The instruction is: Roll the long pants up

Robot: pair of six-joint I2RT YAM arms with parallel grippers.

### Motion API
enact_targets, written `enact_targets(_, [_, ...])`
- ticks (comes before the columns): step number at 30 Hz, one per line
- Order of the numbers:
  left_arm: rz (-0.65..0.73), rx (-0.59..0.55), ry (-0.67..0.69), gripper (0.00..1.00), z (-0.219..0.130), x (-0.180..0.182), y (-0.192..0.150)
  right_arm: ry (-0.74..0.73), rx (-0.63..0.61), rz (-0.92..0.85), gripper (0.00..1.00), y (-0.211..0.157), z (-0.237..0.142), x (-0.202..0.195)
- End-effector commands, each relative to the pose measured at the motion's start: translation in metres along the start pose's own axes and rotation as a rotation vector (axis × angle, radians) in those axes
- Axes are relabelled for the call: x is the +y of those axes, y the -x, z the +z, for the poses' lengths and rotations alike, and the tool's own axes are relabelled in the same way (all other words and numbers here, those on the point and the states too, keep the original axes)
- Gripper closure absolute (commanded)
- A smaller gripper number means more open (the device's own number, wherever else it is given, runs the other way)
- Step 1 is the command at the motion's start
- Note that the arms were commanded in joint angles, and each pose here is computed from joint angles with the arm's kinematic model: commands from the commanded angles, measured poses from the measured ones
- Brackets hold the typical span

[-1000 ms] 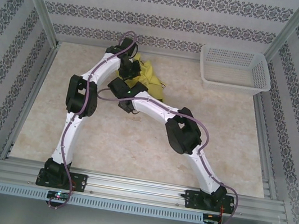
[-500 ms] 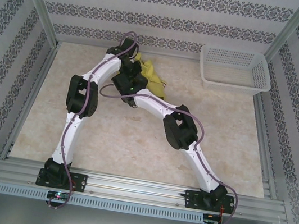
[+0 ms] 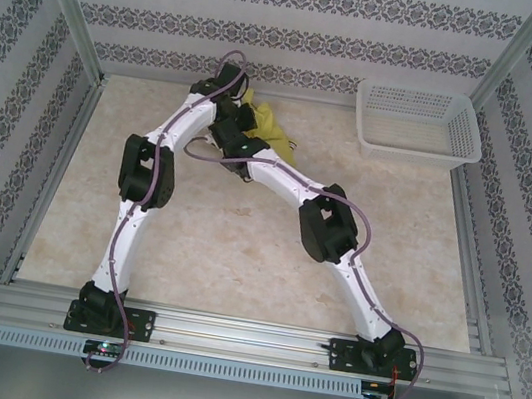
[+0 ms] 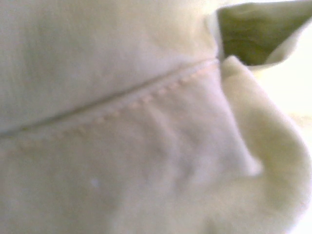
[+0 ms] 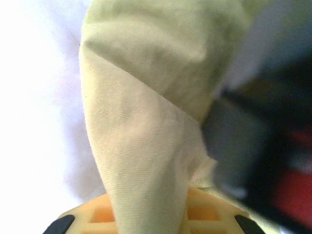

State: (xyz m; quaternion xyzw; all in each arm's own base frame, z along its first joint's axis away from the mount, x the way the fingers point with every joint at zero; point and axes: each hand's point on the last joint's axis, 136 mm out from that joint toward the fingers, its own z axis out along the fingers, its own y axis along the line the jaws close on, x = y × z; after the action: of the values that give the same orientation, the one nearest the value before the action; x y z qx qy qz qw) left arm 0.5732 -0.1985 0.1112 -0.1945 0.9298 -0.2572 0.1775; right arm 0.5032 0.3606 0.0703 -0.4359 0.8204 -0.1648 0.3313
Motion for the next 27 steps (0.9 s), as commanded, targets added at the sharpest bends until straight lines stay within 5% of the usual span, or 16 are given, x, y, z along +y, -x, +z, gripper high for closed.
enact_targets(1, [-0.071,-0.103,-0.055,0.44,-0.086,-0.011,0.044,0.042,0.208,0.085,1.00,-0.079,0.026,-0.017])
enact_targets(4, [-0.121,-0.166,-0.107,0.02,-0.112,-0.013,0.071,0.053,0.206,0.100,1.00,-0.081,0.015,-0.012])
enact_targets(5, [-0.136,-0.190,-0.123,0.00,-0.122,-0.012,0.080,0.061,0.206,0.102,1.00,-0.083,0.011,-0.009])
enact_targets(16, [-0.285,-0.330,-0.145,0.00,-0.203,0.043,0.136,0.205,0.172,0.253,1.00,-0.085,-0.034,0.002])
enact_targets(27, [-0.268,-0.304,-0.093,0.00,-0.215,0.066,0.115,0.669,-0.106,0.855,1.00,-0.005,-0.105,-0.095])
